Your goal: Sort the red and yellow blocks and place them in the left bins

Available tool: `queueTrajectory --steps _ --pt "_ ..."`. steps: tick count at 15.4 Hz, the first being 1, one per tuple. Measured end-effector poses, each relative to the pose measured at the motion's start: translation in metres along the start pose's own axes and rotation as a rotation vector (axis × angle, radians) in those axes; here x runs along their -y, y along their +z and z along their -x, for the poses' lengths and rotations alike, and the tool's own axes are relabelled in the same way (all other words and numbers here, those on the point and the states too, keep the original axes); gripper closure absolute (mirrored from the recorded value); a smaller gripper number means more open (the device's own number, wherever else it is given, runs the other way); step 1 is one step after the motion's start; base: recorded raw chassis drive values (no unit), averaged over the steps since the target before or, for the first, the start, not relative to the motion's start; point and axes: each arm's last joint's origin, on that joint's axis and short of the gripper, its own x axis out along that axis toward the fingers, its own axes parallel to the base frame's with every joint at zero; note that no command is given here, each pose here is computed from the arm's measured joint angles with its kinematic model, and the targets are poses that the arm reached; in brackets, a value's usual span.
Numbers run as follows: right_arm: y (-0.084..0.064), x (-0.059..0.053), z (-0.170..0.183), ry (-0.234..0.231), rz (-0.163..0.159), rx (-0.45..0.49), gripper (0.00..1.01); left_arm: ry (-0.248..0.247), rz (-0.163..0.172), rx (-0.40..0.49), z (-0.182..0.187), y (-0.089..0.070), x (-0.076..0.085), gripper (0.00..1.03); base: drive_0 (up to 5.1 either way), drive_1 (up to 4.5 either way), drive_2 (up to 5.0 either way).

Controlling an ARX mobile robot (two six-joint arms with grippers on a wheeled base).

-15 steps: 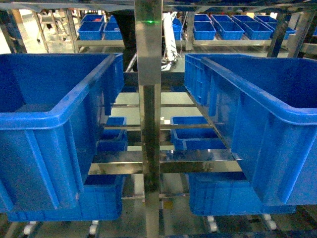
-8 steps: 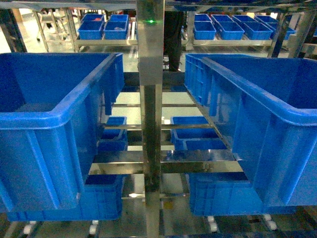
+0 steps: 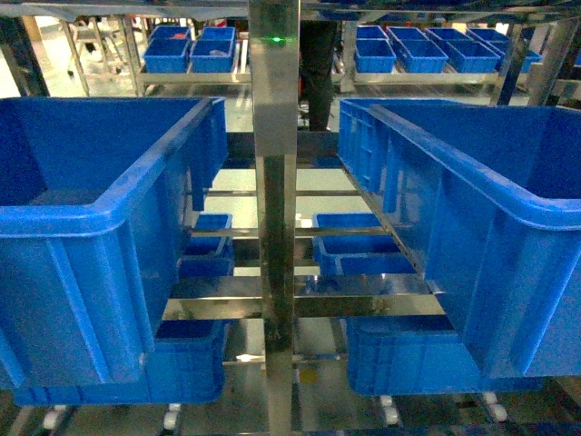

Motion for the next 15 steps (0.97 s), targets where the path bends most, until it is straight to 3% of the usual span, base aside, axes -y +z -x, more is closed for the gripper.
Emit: queueTrajectory --steps 8,14,15 --pt "-0.018 0.0 0.015 0.0 -0.001 0.02 0.99 0.0 0.0 0.0 0.014 -0.016 0.0 1.01 0.0 0.0 0.0" --pt "-0.018 0.0 0.022 0.0 0.0 0.018 0.99 -0.001 0.0 0.013 0.02 -0.022 0.0 1.01 0.0 0.0 0.0" --pt "-0.02 0.0 0.025 0.0 0.0 0.001 0.99 -0.003 0.0 -0.04 0.028 -0.028 0.0 1.01 0.0 0.0 0.0"
